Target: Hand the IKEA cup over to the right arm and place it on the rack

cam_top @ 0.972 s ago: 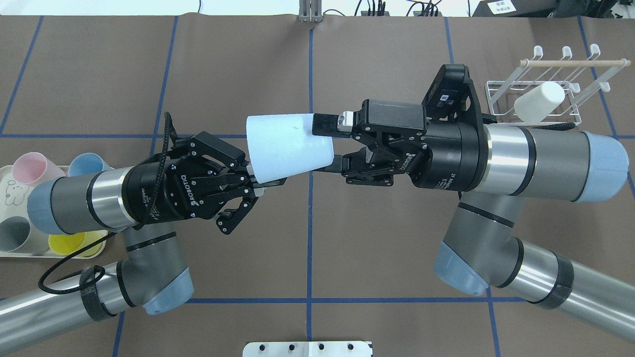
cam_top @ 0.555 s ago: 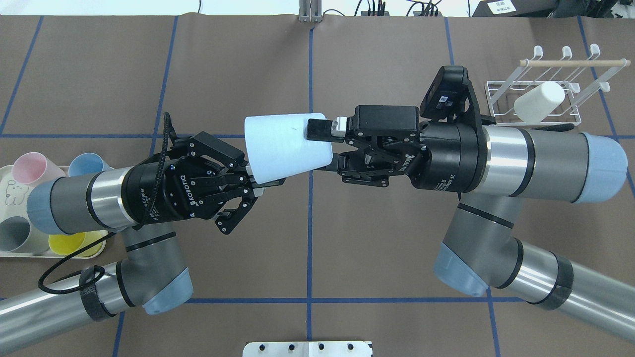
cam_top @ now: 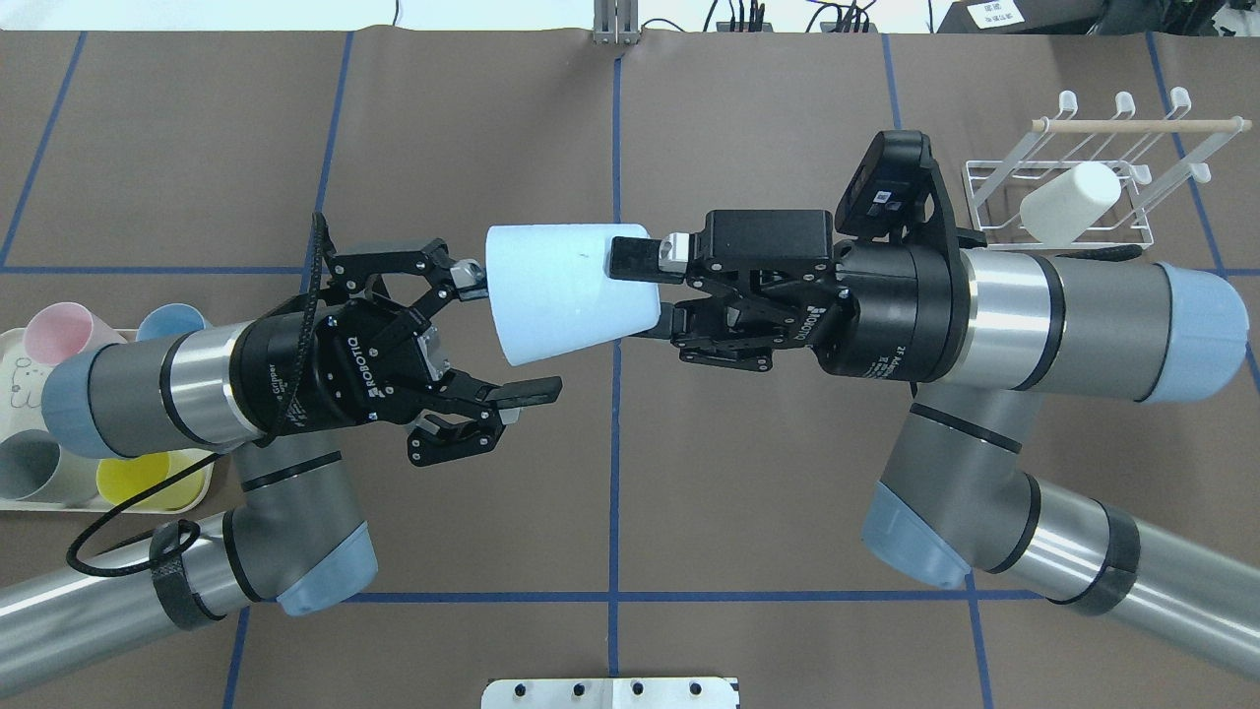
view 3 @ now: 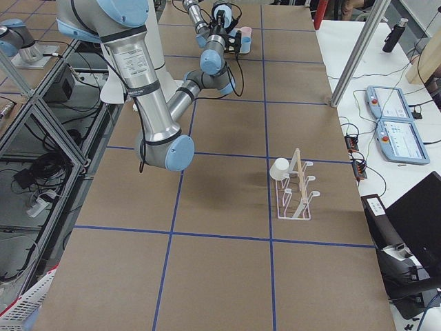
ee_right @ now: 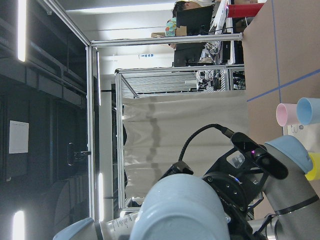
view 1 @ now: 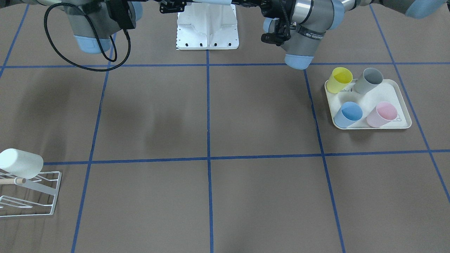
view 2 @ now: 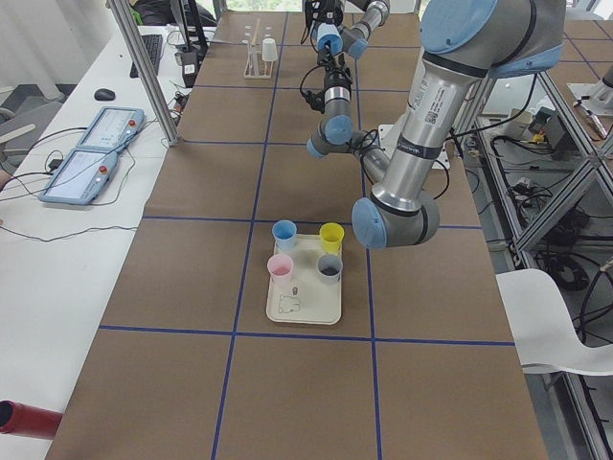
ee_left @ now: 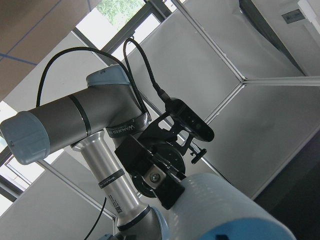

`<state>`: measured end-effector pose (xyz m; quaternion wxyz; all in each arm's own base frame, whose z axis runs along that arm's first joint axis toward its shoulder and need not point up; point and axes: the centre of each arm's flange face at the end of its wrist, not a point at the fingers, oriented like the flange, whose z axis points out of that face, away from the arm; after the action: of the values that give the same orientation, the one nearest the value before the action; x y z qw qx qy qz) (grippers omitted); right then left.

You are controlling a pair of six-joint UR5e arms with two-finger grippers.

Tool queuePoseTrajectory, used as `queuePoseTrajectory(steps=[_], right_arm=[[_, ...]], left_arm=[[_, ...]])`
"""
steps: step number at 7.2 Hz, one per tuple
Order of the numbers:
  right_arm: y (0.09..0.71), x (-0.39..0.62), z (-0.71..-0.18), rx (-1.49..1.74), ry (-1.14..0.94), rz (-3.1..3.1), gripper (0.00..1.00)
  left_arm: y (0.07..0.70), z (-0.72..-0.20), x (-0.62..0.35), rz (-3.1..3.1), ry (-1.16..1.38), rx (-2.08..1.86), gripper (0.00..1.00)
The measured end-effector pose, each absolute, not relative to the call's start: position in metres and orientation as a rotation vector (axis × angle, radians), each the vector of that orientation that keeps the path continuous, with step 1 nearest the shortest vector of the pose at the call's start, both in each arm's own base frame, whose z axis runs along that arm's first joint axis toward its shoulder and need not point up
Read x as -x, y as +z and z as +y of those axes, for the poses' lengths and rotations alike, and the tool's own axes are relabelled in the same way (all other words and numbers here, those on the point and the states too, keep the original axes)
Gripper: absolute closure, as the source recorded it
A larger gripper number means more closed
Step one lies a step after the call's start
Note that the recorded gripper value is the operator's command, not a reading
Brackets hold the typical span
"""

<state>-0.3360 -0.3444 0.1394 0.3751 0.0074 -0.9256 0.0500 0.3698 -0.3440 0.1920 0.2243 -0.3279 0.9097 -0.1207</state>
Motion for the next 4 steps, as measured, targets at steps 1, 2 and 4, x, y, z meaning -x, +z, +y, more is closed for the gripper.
queuePoseTrajectory(steps=[1,2,4], right_arm=[[0.140,0.329,-0.349,-0.037,0.135,-2.365,0.78],[0.148,0.320,-0.360,-0.070,0.158,-2.336,0.78],[0.188,0.286,-0.394,-0.201,0.178,-2.171,0.78]], left_arm=[[0.208,-0.359,-0.354,2.507,-0.374,0.833,0.00],[0.232,-0.375,-0.335,2.491,-0.411,0.709,0.00],[0.268,-0.401,-0.309,2.343,-0.427,0.411,0.00]])
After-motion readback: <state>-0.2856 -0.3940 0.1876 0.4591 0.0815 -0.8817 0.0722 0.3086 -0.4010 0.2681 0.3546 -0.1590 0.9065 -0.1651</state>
